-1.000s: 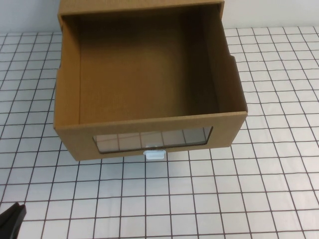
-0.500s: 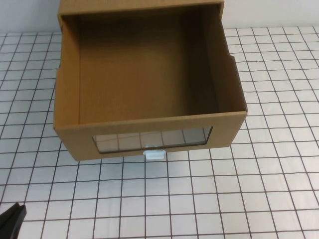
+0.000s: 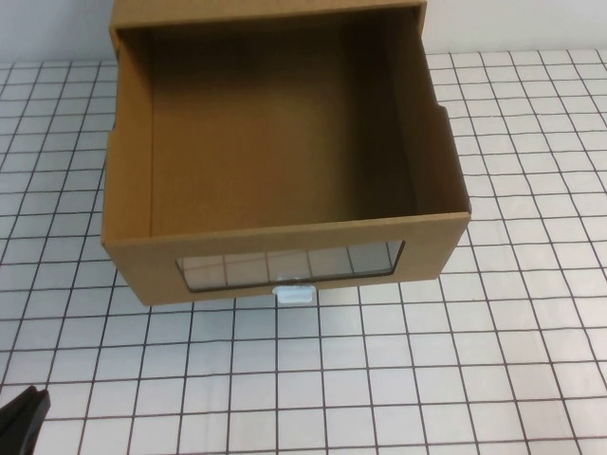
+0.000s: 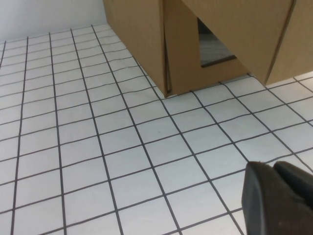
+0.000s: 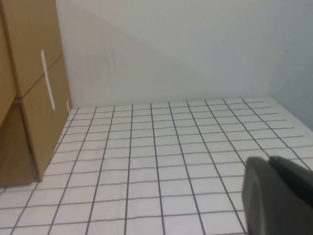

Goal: Open the shoe box
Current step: 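Pull the top drawer of the cardboard box fully open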

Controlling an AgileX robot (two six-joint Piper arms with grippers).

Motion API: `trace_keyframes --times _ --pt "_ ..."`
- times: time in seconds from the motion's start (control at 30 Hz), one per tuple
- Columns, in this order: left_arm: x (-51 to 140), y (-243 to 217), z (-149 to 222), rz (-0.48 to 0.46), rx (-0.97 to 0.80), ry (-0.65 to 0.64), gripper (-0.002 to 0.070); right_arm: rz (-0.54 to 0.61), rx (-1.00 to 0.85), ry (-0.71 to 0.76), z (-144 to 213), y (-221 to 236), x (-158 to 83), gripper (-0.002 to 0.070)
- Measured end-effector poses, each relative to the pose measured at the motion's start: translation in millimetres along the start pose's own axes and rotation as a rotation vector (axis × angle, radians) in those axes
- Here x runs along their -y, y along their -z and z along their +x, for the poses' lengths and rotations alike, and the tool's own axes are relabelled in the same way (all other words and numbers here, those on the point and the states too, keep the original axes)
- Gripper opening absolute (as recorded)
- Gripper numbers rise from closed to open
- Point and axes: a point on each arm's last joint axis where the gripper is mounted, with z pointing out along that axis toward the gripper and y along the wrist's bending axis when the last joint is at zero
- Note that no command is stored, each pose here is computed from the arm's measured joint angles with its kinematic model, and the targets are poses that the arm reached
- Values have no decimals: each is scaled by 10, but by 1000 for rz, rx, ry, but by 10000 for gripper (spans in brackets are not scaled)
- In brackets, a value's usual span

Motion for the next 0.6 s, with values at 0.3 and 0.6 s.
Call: trace_keyframes --times 0.3,0.6 --pt "4 0 5 5 -6 0 -3 27 -57 -10 59 17 24 -13" --pt "4 0 5 5 -6 0 -3 -3 -81 -8 80 18 -3 -13"
